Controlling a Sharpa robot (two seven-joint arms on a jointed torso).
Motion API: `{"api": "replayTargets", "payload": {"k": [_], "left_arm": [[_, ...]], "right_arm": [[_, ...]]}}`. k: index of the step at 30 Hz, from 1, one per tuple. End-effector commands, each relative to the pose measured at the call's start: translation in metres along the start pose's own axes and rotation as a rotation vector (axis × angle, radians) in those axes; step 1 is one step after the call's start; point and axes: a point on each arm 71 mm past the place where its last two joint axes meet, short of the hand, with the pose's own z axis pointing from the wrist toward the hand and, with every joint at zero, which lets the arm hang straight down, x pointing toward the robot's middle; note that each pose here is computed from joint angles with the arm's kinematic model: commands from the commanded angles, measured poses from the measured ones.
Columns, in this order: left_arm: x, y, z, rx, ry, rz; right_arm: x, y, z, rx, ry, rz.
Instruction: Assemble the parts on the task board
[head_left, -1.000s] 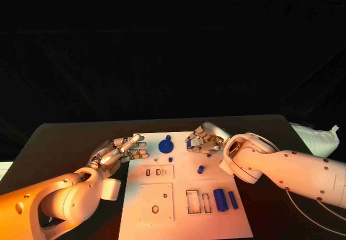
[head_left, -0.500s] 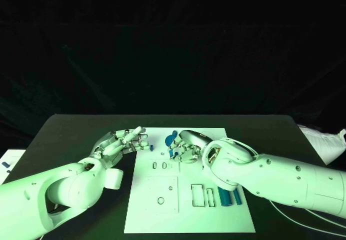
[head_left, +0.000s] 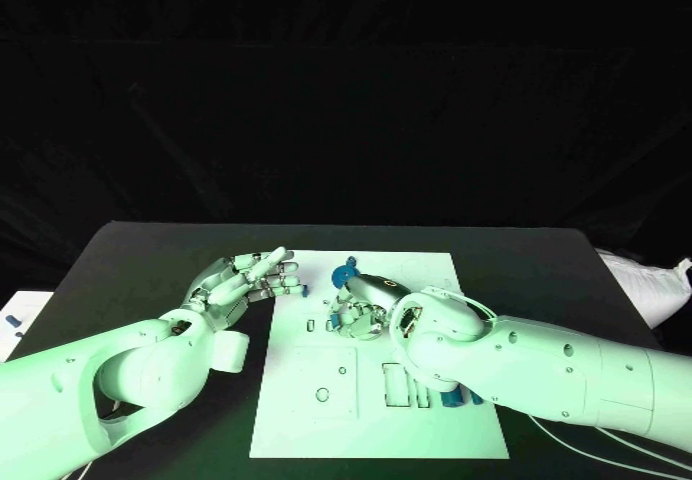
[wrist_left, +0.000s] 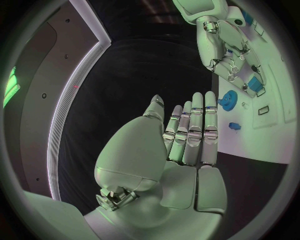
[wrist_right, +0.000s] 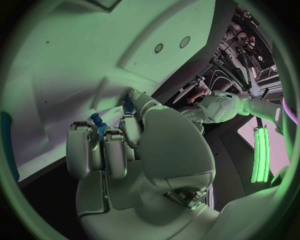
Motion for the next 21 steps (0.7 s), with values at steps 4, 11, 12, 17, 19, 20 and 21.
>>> {"api": "replayTargets", "payload": {"k": [4, 11, 12, 17, 19, 20, 21], "left_arm": [[0.0029, -0.0011, -0.0005, 0.009, 0.022, -0.014], [0.0026, -0.0012, -0.0008, 0.008, 0.023, -0.015], [0.0027, -0.0012, -0.0008, 0.008, 0.023, -0.015], [0.0033, -0.0011, -0.0008, 0.007, 0.026, -0.016], [0.0031, -0.0011, -0.0008, 0.007, 0.026, -0.016], [0.0031, -0.0011, -0.0008, 0.007, 0.025, -0.016], [0.0030, -0.0011, -0.0007, 0.007, 0.025, -0.016]], "right_arm": [[0.0081, -0.0048, -0.0016, 0.023, 0.035, -0.064], [0.0092, -0.0056, -0.0043, 0.027, 0.043, -0.082], [0.0091, -0.0060, -0.0045, 0.029, 0.043, -0.084], [0.0085, -0.0090, -0.0064, 0.038, 0.045, -0.096], [0.0085, -0.0096, -0.0071, 0.039, 0.048, -0.099], [0.0086, -0.0096, -0.0073, 0.039, 0.049, -0.100], [0.0087, -0.0097, -0.0076, 0.040, 0.050, -0.101]]}}
